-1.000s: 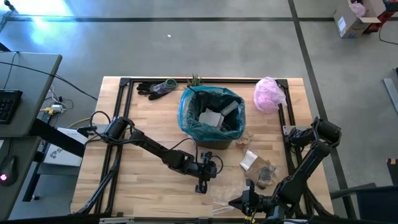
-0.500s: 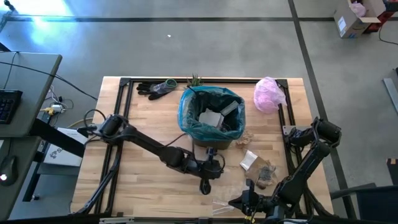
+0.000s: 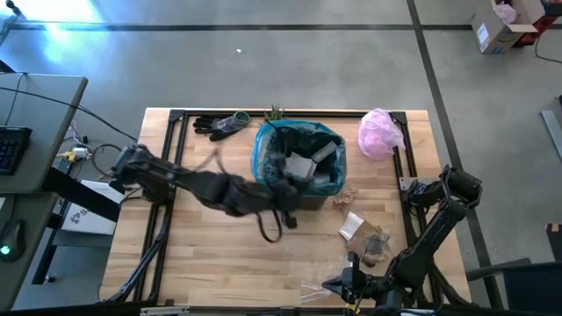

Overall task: Place trash/remove bag and relplace
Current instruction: Put the transparent plastic into the trash bin

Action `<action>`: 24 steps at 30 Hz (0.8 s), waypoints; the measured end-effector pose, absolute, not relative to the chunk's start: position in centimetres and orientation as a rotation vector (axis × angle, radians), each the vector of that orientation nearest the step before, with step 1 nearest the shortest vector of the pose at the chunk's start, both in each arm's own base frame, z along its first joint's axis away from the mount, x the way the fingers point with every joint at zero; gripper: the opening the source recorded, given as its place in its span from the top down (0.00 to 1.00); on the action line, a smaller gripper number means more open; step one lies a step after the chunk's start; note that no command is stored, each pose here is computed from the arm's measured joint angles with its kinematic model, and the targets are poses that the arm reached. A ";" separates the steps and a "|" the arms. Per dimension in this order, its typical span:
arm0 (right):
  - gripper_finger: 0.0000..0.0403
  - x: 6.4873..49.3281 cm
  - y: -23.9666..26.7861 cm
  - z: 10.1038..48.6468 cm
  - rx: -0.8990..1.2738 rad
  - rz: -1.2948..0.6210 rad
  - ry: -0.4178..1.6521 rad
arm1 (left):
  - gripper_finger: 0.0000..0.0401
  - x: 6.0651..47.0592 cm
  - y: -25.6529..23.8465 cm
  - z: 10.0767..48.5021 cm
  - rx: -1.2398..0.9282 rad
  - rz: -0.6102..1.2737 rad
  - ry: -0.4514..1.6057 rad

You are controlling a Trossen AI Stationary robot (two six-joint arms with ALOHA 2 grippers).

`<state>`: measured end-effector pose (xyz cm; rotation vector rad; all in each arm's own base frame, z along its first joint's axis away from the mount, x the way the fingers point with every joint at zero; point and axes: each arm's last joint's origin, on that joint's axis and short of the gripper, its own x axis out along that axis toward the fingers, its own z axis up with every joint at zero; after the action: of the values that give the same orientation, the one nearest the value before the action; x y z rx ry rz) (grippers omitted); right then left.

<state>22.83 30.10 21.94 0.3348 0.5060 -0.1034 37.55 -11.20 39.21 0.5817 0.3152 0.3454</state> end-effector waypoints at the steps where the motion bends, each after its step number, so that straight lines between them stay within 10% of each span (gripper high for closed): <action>1: 1.00 22.8 30.1 21.9 0.334 -0.104 0.505 | 1.00 37.1 -10.7 40.2 0.590 0.365 0.283; 14: 1.00 22.9 30.1 22.0 0.343 -0.108 0.490 | 0.99 35.9 -2.0 39.3 0.398 0.378 0.541; 24: 1.00 22.9 30.1 22.1 0.336 -0.110 0.485 | 0.72 36.1 -1.4 39.0 0.341 0.369 0.539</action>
<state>22.89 30.13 22.07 0.3364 0.4853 -0.1099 36.09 -1.40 39.02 0.3406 0.5389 0.3689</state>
